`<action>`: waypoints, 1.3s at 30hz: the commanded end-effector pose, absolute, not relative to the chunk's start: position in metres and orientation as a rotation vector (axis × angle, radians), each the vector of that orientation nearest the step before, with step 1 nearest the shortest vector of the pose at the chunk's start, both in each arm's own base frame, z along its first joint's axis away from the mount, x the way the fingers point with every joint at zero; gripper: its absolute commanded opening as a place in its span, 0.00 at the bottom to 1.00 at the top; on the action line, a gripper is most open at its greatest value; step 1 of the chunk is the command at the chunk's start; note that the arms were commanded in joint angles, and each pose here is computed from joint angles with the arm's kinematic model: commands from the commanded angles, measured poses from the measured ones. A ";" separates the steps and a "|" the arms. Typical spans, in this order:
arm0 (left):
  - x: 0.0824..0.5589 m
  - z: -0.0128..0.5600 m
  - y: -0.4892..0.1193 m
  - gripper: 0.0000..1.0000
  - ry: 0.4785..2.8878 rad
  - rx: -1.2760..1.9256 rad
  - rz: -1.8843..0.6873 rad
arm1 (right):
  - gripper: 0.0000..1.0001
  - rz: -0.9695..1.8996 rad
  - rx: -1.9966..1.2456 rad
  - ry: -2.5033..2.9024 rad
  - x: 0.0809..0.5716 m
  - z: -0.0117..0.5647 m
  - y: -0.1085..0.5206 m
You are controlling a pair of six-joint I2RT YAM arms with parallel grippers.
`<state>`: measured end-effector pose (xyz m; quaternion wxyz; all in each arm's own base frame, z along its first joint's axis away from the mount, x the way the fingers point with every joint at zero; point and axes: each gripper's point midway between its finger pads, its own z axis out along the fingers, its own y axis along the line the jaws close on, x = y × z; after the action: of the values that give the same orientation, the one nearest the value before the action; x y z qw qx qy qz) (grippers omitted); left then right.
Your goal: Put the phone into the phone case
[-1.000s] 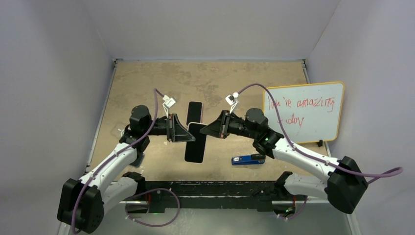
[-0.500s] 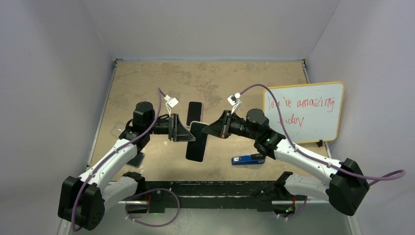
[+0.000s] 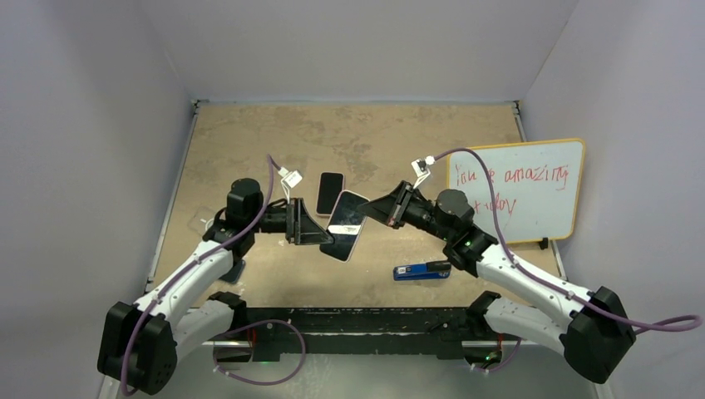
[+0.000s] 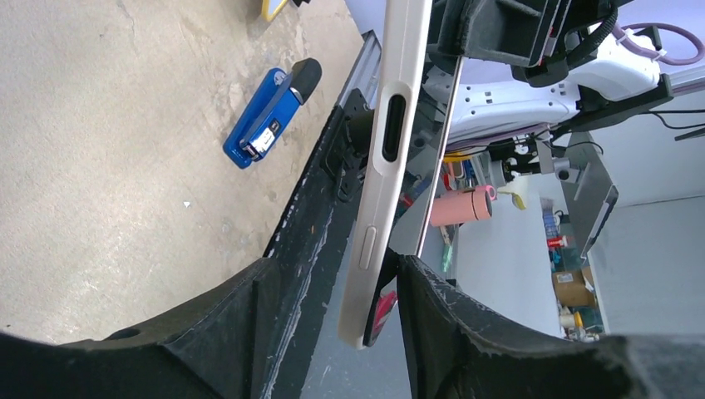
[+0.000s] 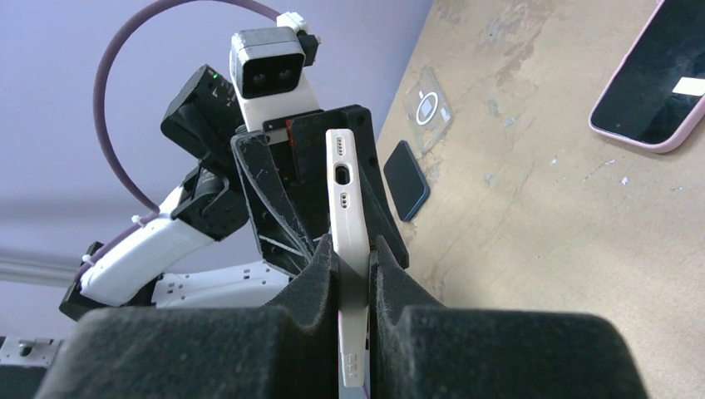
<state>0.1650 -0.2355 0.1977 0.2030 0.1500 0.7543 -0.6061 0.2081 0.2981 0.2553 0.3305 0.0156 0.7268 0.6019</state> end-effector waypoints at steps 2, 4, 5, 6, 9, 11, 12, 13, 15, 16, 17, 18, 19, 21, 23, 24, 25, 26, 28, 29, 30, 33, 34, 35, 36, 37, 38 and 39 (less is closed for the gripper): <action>0.163 0.206 -0.236 0.52 2.057 0.450 -1.708 | 0.00 1.619 0.098 1.727 0.214 0.299 0.289; 0.163 0.204 -0.236 0.44 2.068 0.441 -1.712 | 0.00 1.615 0.101 1.735 0.215 0.297 0.289; 0.163 0.203 -0.236 0.37 2.075 0.435 -1.714 | 0.00 1.613 0.104 1.741 0.215 0.295 0.289; 0.164 0.201 -0.236 0.26 2.087 0.423 -1.710 | 0.00 1.612 0.105 1.745 0.215 0.293 0.289; 0.167 0.193 -0.235 0.00 2.132 0.400 -1.682 | 0.00 1.586 0.112 1.765 0.217 0.286 0.288; 0.169 0.193 -0.234 0.00 2.140 0.395 -1.653 | 0.00 1.556 0.126 1.781 0.220 0.281 0.286; 0.171 0.193 -0.232 0.00 2.162 0.383 -1.623 | 0.00 1.545 0.125 1.784 0.221 0.279 0.285; 0.173 0.192 -0.231 0.00 2.175 0.381 -1.589 | 0.00 1.536 0.118 1.790 0.221 0.277 0.286; 0.176 0.192 -0.228 0.00 2.194 0.388 -1.534 | 0.00 1.527 0.110 1.805 0.222 0.274 0.287; 0.177 0.193 -0.227 0.00 2.200 0.391 -1.519 | 0.00 1.525 0.107 1.812 0.222 0.272 0.287; 0.178 0.193 -0.226 0.04 2.203 0.392 -1.502 | 0.00 1.523 0.105 1.820 0.222 0.270 0.288; 0.179 0.192 -0.226 0.13 2.210 0.387 -1.484 | 0.00 1.521 0.097 1.830 0.221 0.268 0.289; 0.181 0.192 -0.224 0.23 2.214 0.385 -1.460 | 0.00 1.513 0.087 1.848 0.221 0.265 0.290; 0.187 0.189 -0.219 0.43 2.228 0.360 -1.384 | 0.00 1.473 0.068 1.898 0.222 0.255 0.291; 0.194 0.184 -0.211 0.65 2.259 0.317 -1.272 | 0.00 1.403 0.052 1.981 0.222 0.238 0.289; 0.198 0.182 -0.206 0.73 2.271 0.296 -1.217 | 0.00 1.368 0.049 2.027 0.222 0.229 0.288; 0.202 0.181 -0.201 0.79 2.280 0.277 -1.161 | 0.00 1.335 0.042 2.072 0.221 0.220 0.287; 0.205 0.180 -0.197 0.83 2.288 0.262 -1.115 | 0.00 1.303 0.029 2.118 0.221 0.211 0.287; 0.211 0.175 -0.187 0.86 2.313 0.227 -1.017 | 0.00 1.259 -0.012 2.196 0.218 0.196 0.288; 0.214 0.172 -0.182 0.88 2.326 0.209 -0.971 | 0.00 1.241 -0.027 2.234 0.218 0.189 0.289; 0.217 0.170 -0.177 0.88 2.335 0.193 -0.926 | 0.00 1.221 -0.050 2.261 0.218 0.184 0.290; 0.221 0.167 -0.168 0.89 2.337 0.158 -0.846 | 0.00 1.129 -0.108 2.317 0.228 0.171 0.292; 0.222 0.168 -0.166 0.89 2.331 0.152 -0.830 | 0.00 1.081 -0.132 2.329 0.234 0.172 0.292; 0.223 0.169 -0.164 0.89 2.326 0.146 -0.818 | 0.00 1.027 -0.153 2.336 0.242 0.173 0.291; 0.223 0.171 -0.162 0.89 2.318 0.138 -0.806 | 0.00 0.970 -0.167 2.347 0.249 0.172 0.289; 0.225 0.171 -0.160 0.89 2.312 0.125 -0.788 | 0.00 0.923 -0.192 2.348 0.257 0.174 0.290; 0.228 0.170 -0.156 0.89 2.310 0.101 -0.756 | 0.00 0.865 -0.208 2.352 0.265 0.174 0.289; 0.229 0.169 -0.153 0.89 2.313 0.080 -0.734 | 0.00 0.807 -0.230 2.361 0.273 0.172 0.287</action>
<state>0.2135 -0.1696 0.1551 0.2993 0.0493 0.8940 -0.3297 0.2386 0.2872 0.1388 0.2465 -0.0373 0.9020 0.3526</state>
